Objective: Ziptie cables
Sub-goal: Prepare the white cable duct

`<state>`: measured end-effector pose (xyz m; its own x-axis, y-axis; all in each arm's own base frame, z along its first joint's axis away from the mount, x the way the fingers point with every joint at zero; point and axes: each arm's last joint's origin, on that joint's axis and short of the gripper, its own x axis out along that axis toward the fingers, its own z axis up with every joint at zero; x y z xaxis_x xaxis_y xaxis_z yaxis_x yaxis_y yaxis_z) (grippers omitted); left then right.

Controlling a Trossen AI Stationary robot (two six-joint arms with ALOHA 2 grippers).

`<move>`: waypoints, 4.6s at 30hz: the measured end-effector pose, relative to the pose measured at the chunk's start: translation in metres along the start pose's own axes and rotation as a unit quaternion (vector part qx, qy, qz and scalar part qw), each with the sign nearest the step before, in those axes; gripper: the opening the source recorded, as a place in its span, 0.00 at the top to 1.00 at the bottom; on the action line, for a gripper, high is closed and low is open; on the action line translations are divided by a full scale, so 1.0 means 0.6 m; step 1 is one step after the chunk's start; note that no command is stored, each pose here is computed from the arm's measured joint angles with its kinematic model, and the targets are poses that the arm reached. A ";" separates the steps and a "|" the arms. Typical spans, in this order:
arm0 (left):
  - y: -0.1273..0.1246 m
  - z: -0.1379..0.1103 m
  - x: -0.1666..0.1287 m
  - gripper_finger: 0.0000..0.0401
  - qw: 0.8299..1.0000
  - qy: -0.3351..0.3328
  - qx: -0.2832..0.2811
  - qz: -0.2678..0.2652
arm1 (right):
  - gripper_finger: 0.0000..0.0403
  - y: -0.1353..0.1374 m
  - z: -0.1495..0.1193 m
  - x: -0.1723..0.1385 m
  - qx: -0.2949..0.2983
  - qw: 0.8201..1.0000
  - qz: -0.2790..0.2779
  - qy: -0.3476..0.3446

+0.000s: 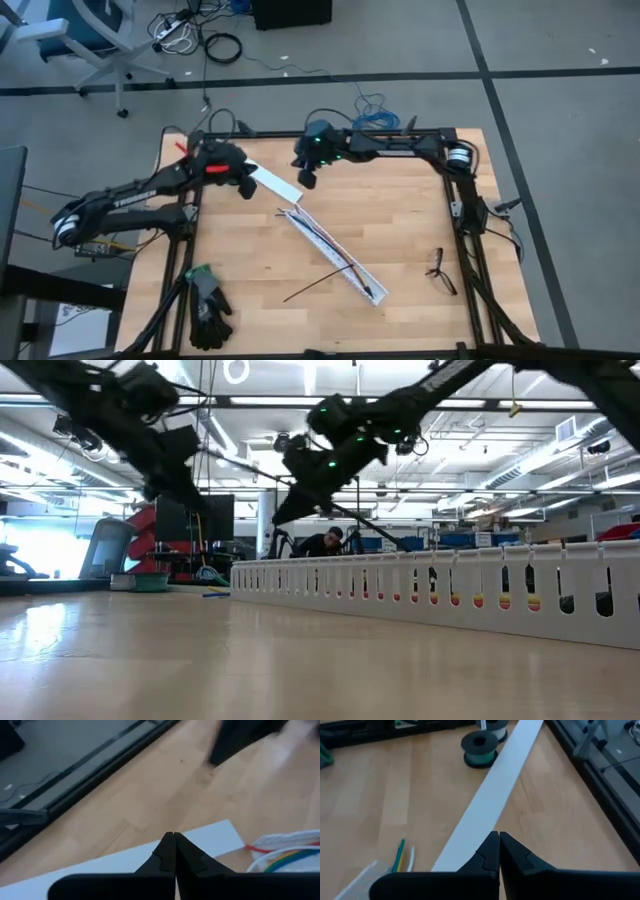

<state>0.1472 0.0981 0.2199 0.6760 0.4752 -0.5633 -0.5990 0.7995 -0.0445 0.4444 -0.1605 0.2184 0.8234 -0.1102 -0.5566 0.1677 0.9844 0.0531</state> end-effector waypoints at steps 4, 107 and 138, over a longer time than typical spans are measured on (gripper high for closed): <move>-0.008 -0.016 -0.019 1.00 1.000 -0.019 -0.008 -0.018 | 0.95 -0.005 0.010 0.046 0.006 1.000 0.010 0.002; -0.096 -0.031 0.063 0.99 0.983 -0.020 0.081 -0.166 | 0.72 0.072 -0.228 -0.206 0.165 0.943 -0.152 0.247; -0.328 0.125 0.286 0.99 0.797 0.046 0.508 -0.324 | 0.72 0.071 -0.227 -0.203 0.143 0.965 -0.174 0.135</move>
<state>0.4134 0.0498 0.1939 0.6394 -0.1489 -0.7543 0.5509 0.7731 0.3144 0.2772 -0.0864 0.1756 0.5255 -0.3490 -0.7759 0.5829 0.8120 0.0295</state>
